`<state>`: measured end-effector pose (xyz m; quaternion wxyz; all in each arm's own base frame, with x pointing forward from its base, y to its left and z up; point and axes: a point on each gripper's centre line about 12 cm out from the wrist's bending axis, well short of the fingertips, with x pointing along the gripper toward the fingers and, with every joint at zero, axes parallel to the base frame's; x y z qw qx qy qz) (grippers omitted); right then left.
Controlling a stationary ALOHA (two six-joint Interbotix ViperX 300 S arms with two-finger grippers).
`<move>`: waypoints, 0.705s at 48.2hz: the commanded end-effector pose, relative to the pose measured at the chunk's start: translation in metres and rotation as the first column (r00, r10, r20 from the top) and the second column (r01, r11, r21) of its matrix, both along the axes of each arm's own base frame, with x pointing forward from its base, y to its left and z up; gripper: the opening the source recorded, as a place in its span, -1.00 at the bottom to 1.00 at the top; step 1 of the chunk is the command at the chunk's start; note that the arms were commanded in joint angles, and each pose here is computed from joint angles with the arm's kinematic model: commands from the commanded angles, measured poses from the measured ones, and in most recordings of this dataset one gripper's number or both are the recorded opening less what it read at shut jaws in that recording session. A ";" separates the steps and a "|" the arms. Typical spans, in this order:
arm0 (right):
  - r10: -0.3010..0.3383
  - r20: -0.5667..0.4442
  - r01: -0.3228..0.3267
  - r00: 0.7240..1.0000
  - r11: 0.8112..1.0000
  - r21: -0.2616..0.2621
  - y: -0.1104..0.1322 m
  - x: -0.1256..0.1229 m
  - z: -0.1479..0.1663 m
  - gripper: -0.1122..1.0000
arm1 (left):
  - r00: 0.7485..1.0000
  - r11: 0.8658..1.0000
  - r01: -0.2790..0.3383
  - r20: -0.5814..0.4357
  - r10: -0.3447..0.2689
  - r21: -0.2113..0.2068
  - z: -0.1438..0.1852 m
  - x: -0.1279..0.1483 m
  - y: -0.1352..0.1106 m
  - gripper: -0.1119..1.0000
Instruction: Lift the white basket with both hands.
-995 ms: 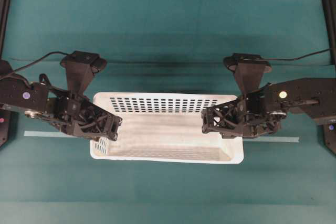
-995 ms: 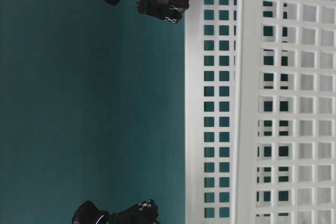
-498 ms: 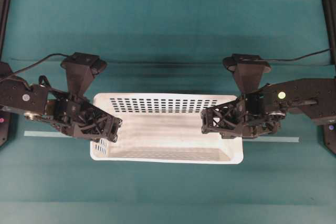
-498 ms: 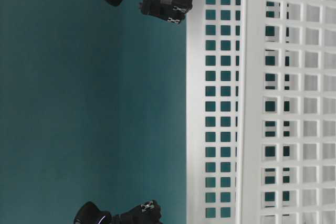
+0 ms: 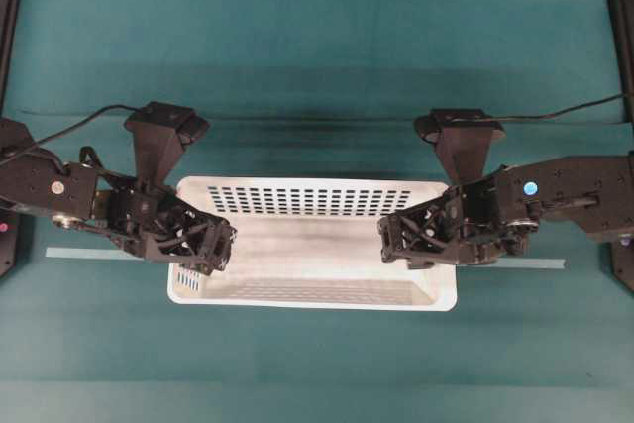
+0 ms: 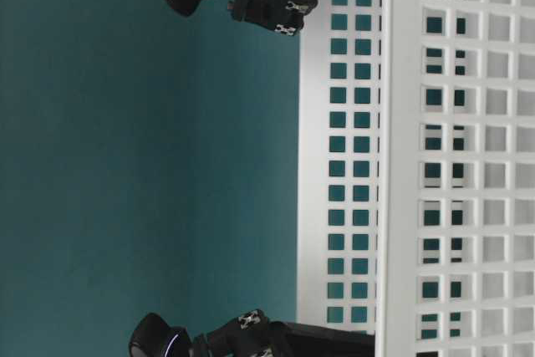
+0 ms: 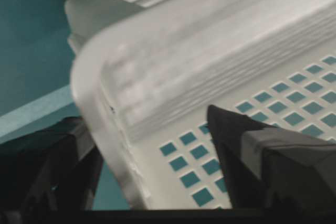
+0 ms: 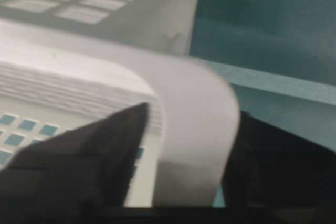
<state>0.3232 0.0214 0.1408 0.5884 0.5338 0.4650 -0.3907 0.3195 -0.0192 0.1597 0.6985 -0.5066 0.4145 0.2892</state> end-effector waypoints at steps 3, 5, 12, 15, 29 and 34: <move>0.012 0.006 -0.012 1.000 1.000 -0.024 -0.004 0.002 0.000 0.63 | 1.000 1.000 0.004 0.025 -0.004 0.004 0.005 0.003 0.001 0.66; 0.013 0.006 -0.013 1.000 1.000 -0.026 -0.005 0.002 0.000 0.81 | 1.000 1.000 0.004 0.029 -0.004 0.003 0.006 0.003 0.000 0.66; 0.015 0.011 -0.015 1.000 0.999 -0.028 -0.006 0.002 0.003 0.98 | 0.999 1.000 0.006 0.045 -0.006 0.003 0.008 0.005 0.000 0.66; 0.014 0.020 -0.013 1.000 1.000 -0.028 -0.007 0.002 0.006 0.97 | 0.999 1.000 0.007 0.045 -0.007 0.004 0.008 0.004 0.000 0.67; 0.012 0.067 -0.011 0.998 1.000 -0.026 -0.007 -0.007 0.037 0.97 | 0.996 1.000 0.007 0.086 -0.008 0.002 0.032 -0.006 0.001 0.74; 0.016 0.090 -0.014 0.996 1.000 -0.028 -0.008 -0.013 0.053 0.97 | 0.996 1.000 0.006 0.094 -0.006 0.002 0.044 -0.014 0.001 0.74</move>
